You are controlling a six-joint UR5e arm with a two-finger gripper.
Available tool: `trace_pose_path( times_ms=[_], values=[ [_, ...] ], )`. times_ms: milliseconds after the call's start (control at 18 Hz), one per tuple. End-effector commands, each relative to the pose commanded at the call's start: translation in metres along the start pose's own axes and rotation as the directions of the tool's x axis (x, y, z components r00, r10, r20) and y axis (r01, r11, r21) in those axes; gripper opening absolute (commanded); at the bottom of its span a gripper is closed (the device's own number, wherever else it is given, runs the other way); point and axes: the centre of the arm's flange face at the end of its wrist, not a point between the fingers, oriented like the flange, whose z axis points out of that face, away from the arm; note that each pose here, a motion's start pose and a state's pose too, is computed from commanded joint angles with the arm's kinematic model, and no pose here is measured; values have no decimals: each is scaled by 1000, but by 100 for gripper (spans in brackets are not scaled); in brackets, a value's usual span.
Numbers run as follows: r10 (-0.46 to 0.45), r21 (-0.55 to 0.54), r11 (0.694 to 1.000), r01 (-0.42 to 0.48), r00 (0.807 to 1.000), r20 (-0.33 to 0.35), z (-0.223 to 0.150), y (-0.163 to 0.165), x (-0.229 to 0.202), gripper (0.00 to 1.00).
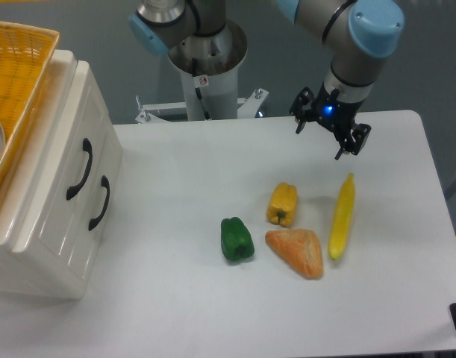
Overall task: Slide open the top white drawer
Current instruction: 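Move the gripper across the table toward the upper drawer's black handle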
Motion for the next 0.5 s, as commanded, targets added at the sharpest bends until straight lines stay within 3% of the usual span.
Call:
trace_pose_path(
  times_ms=[500],
  values=[
    [3,-38,999,-4,1000,-30,20,0,-4,100]
  ],
)
